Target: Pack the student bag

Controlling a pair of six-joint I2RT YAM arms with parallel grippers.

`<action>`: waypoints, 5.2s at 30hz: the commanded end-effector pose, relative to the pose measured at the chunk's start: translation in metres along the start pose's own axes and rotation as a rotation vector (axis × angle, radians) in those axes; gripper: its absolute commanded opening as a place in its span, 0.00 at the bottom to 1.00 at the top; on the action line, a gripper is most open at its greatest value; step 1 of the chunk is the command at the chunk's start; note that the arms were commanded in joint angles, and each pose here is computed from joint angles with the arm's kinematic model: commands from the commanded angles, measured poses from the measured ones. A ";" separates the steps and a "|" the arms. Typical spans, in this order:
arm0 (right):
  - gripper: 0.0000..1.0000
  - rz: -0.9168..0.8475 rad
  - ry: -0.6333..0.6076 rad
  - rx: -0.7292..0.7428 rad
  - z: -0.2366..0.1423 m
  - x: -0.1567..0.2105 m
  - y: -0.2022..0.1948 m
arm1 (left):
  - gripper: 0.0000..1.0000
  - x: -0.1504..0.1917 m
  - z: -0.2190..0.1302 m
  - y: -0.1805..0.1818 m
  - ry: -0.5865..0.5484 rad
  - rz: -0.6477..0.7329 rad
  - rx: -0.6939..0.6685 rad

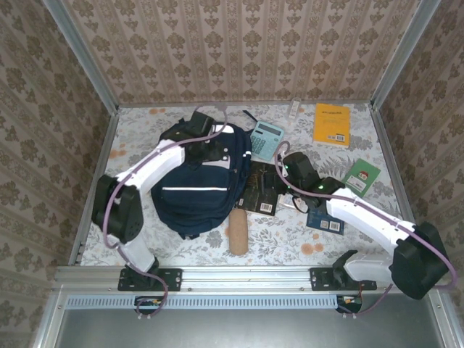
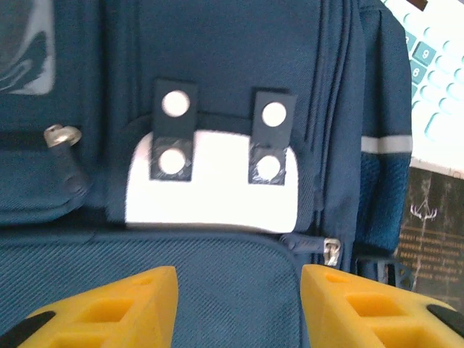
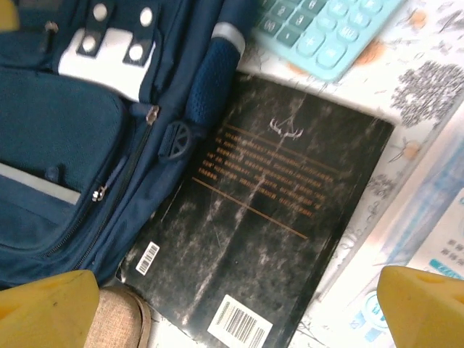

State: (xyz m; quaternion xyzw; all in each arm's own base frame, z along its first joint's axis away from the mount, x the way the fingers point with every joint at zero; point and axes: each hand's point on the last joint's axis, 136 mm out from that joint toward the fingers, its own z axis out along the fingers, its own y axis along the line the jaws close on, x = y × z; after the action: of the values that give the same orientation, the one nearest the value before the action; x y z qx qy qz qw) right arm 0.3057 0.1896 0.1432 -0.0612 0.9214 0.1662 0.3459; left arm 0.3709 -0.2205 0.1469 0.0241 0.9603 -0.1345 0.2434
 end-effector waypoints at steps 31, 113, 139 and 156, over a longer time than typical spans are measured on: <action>1.00 -0.005 0.036 -0.107 0.053 -0.045 0.054 | 0.56 0.203 -0.054 0.128 0.176 -0.688 -0.319; 0.84 0.101 -0.031 -0.083 0.026 -0.050 0.030 | 0.00 0.111 -0.002 0.020 0.156 0.572 -0.215; 0.41 0.037 0.009 -0.456 0.094 -0.042 0.115 | 0.00 0.029 -0.093 0.000 -0.052 0.353 -0.019; 0.50 0.143 -0.034 -0.340 0.090 -0.037 0.063 | 0.31 0.089 -0.034 -0.010 0.120 0.446 0.013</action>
State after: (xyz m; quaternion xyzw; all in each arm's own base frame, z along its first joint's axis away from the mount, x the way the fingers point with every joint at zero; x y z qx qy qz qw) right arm 0.3726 0.2967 0.1048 -0.0706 0.8801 0.3519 0.3108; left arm 0.2793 -0.2120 0.1542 0.2264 0.9444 -0.0812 0.2240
